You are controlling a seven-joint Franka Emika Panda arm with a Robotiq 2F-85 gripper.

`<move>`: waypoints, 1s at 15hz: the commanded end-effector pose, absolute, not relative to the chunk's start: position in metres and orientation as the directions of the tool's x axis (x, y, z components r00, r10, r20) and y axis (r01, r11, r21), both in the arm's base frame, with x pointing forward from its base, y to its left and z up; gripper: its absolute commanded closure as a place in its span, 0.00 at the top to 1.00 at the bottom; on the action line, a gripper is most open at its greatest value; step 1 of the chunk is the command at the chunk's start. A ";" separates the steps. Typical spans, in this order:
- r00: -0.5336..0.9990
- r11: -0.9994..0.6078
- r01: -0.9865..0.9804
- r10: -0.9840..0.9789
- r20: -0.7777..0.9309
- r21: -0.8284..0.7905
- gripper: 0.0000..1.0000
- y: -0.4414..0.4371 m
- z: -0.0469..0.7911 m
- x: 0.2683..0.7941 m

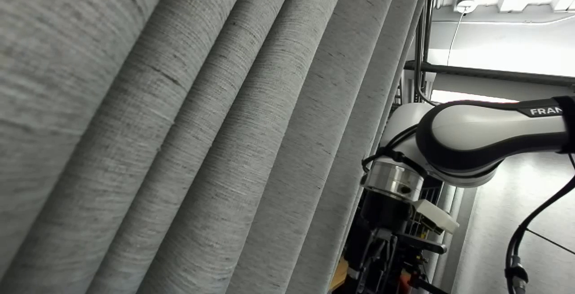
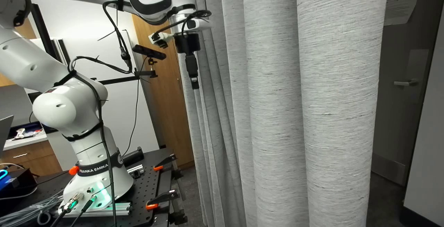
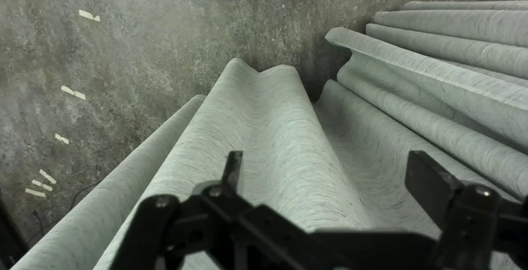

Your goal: Slide the curtain to the left

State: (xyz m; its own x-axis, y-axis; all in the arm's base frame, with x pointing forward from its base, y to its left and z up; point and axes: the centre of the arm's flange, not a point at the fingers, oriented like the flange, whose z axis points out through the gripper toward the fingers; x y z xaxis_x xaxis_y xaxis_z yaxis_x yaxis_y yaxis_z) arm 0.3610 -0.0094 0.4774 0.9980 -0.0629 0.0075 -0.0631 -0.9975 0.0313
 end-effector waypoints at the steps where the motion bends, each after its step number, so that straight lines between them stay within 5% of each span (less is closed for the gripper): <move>1: 0.981 -0.982 -0.181 -0.177 0.080 0.046 1.00 -0.030 0.488 0.352; 9: 0.882 -0.906 -0.424 -0.412 0.229 0.007 1.00 -0.060 0.514 0.352; 15: 0.889 -0.909 -0.417 -0.410 0.204 -0.008 1.00 -0.062 0.513 0.359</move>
